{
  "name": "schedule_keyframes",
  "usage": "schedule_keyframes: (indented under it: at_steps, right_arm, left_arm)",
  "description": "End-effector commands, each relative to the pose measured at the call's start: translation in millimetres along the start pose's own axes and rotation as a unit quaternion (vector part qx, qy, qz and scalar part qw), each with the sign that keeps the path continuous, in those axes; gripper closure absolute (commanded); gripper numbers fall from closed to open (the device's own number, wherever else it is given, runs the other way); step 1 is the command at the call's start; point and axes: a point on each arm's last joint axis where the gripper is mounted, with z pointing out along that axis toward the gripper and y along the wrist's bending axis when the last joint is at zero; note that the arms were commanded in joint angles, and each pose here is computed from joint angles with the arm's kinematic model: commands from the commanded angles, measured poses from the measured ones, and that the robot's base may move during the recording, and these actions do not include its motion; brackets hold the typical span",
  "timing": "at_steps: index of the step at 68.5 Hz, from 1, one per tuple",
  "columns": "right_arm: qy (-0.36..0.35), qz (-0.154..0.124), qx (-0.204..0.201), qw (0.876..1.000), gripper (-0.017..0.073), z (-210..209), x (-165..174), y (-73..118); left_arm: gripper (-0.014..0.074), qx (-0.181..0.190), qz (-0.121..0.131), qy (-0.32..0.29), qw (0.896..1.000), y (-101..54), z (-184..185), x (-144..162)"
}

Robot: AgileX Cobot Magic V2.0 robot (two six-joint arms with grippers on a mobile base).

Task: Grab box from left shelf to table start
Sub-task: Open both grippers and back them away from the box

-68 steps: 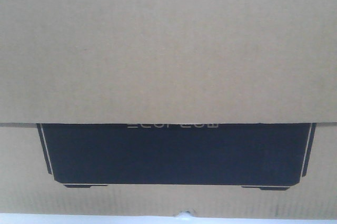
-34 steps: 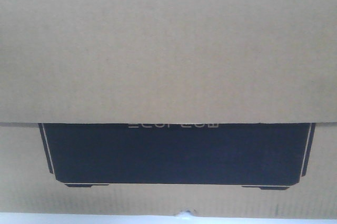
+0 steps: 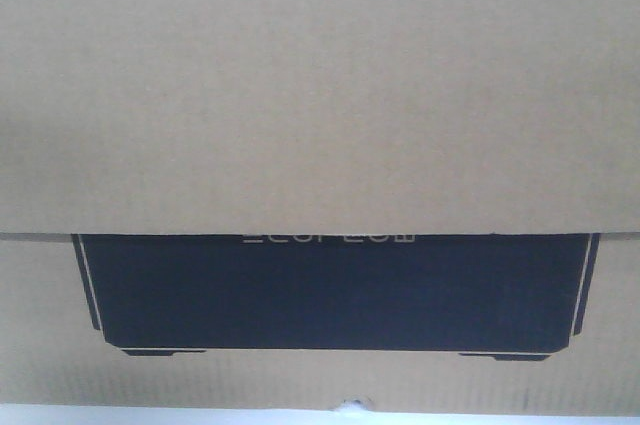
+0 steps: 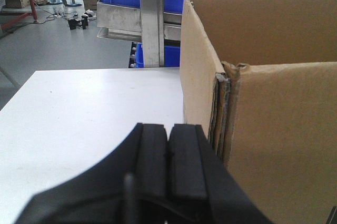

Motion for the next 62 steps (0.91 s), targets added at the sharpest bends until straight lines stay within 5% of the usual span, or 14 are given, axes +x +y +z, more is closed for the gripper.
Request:
schedule_keyframes:
  at_steps: [1, 35, 55, 62]
  right_arm:
    - [-0.062, -0.003, 0.014, 0.998, 0.0503, -5, -16, -1.8]
    - [-0.062, -0.003, 0.014, 0.998, 0.0503, -5, -16, -1.8]
    - [-0.062, -0.003, 0.014, 0.998, 0.0503, -5, -16, -1.8]
    - [-0.062, -0.003, 0.014, 0.998, 0.0503, -5, -16, -1.8]
  left_arm:
    - [0.0685, 0.004, -0.001, -0.066, 0.998, 0.0, -5, -17]
    - [0.0685, -0.017, -0.002, -0.058, 0.998, 0.9, -2, -8]
    - [0.0685, -0.044, -0.013, -0.108, 0.993, 2.5, 25, 56]
    - [0.0685, -0.043, -0.027, -0.063, 0.997, 2.3, 26, 64]
